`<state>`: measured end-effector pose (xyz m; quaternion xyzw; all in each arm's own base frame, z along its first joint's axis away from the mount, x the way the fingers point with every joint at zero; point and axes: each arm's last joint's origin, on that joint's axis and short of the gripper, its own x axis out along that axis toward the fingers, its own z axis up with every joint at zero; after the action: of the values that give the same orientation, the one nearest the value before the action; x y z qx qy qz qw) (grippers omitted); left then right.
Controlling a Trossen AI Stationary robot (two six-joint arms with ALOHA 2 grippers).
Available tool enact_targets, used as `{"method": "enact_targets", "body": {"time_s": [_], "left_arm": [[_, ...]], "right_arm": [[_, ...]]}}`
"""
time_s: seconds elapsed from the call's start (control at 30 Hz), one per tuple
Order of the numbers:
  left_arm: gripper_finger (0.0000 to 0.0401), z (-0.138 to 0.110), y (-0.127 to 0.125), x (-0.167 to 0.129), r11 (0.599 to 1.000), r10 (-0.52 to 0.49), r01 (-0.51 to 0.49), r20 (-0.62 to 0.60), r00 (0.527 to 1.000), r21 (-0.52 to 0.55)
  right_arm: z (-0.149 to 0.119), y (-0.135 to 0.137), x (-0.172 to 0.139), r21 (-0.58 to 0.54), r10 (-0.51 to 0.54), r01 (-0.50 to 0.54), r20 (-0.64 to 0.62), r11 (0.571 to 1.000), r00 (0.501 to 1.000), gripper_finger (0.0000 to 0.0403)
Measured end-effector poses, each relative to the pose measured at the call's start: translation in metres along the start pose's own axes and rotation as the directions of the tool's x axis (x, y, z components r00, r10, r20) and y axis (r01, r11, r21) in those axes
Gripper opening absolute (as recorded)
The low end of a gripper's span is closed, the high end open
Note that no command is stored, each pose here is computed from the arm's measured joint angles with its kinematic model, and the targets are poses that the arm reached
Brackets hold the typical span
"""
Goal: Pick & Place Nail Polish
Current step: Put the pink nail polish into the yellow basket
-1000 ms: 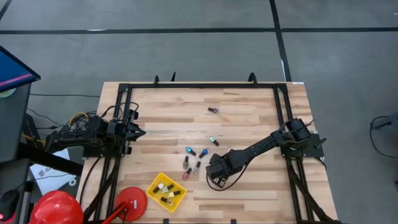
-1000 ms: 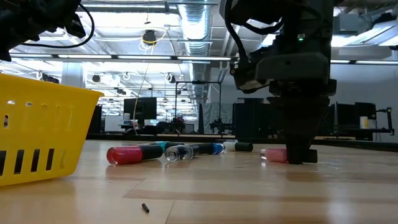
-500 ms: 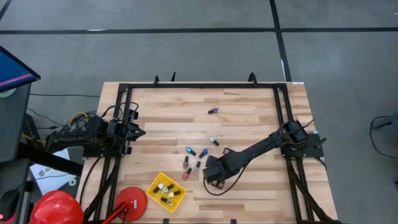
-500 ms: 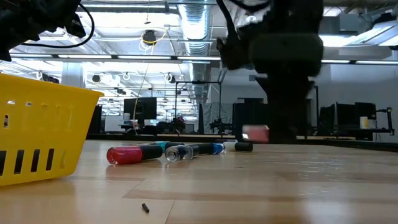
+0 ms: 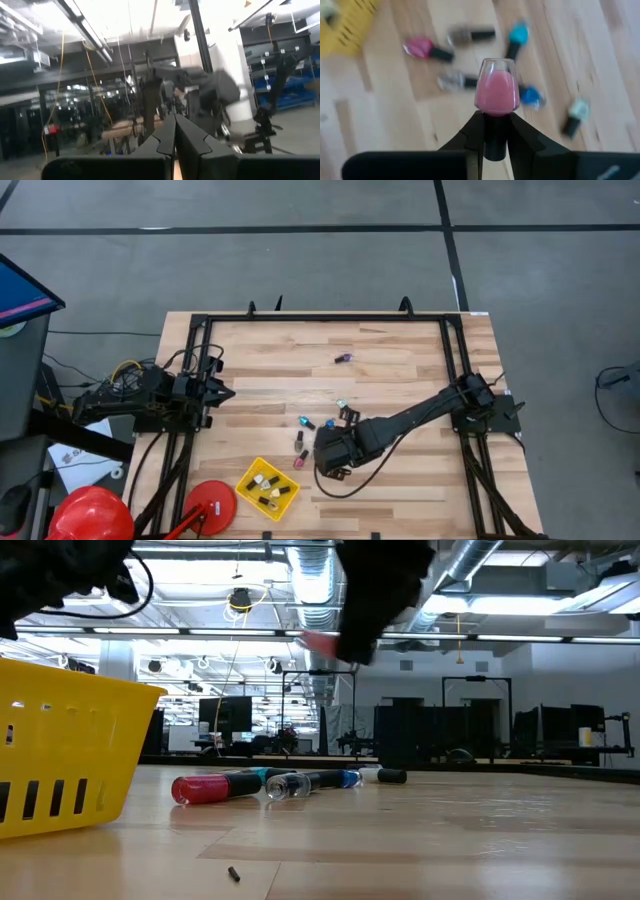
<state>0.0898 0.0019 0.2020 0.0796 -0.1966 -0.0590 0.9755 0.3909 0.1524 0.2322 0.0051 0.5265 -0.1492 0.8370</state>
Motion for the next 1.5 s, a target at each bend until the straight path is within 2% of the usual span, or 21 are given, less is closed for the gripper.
{"method": "enact_targets", "body": {"time_s": [0.1, 0.2, 0.3, 0.57, 0.63, 0.73, 0.93, 1.03, 1.1, 1.17, 1.3, 1.5], "left_arm": [[0.0001, -0.013, -0.001, -0.001, 0.999, -0.014, 0.009, -0.134, 0.991, -0.033], [0.0001, -0.032, -0.004, -0.006, 0.996, -0.037, 0.009, -0.331, 0.943, -0.084], [0.0001, -0.035, -0.003, -0.005, 0.996, 0.01, -0.039, -0.361, 0.932, -0.074], [0.0001, -0.035, -0.001, -0.006, 0.995, 0.056, -0.082, -0.365, 0.929, -0.056], [0.0001, -0.034, -0.001, -0.006, 0.995, 0.058, -0.084, -0.362, 0.93, -0.055], [0.0001, -0.033, -0.001, -0.006, 0.995, 0.06, -0.084, -0.354, 0.933, -0.054], [0.0001, -0.033, -0.001, -0.006, 0.995, 0.06, -0.084, -0.353, 0.934, -0.054], [0.0001, -0.033, -0.001, -0.006, 0.995, 0.06, -0.084, -0.353, 0.934, -0.054], [0.0001, -0.033, -0.001, -0.006, 0.995, 0.06, -0.084, -0.353, 0.934, -0.054], [0.0001, -0.033, -0.001, -0.006, 0.995, 0.06, -0.084, -0.353, 0.934, -0.054], [0.0001, -0.033, -0.001, -0.006, 0.995, 0.059, -0.084, -0.353, 0.934, -0.054], [0.0001, -0.033, -0.001, -0.006, 0.995, 0.059, -0.083, -0.352, 0.934, -0.054]], "right_arm": [[0.008, 0.004, -0.001, -0.03, 0.042, -0.04, 0.075, 0.999, 0.996, 0.0046], [0.016, 0.008, -0.003, -0.055, 0.082, -0.074, 0.144, 0.996, 0.986, 0.0046], [0.023, 0.012, -0.004, -0.074, 0.123, -0.109, 0.22, 0.991, 0.968, 0.0046], [0.042, 0.032, -0.006, -0.196, 0.274, -0.21, 0.407, 0.958, 0.871, 0.0046], [0.041, 0.037, -0.002, -0.245, 0.307, -0.22, 0.41, 0.944, 0.859, 0.0046], [0.046, 0.047, 0.002, -0.295, 0.378, -0.265, 0.454, 0.918, 0.807, 0.0046], [0.043, 0.062, 0.027, -0.414, 0.444, -0.261, 0.444, 0.872, 0.779, 0.0046], [0.048, 0.068, 0.027, -0.449, 0.49, -0.274, 0.487, 0.851, 0.724, 0.0046], [0.043, 0.069, 0.03, -0.486, 0.491, -0.255, 0.455, 0.836, 0.742, 0.0046], [0.043, 0.075, 0.035, -0.514, 0.528, -0.271, 0.461, 0.814, 0.713, 0.0046], [0.042, 0.078, 0.038, -0.552, 0.565, -0.285, 0.442, 0.784, 0.697, 0.0046], [0.037, 0.083, 0.051, -0.565, 0.579, -0.3, 0.415, 0.769, 0.702, 0.0046]]}}
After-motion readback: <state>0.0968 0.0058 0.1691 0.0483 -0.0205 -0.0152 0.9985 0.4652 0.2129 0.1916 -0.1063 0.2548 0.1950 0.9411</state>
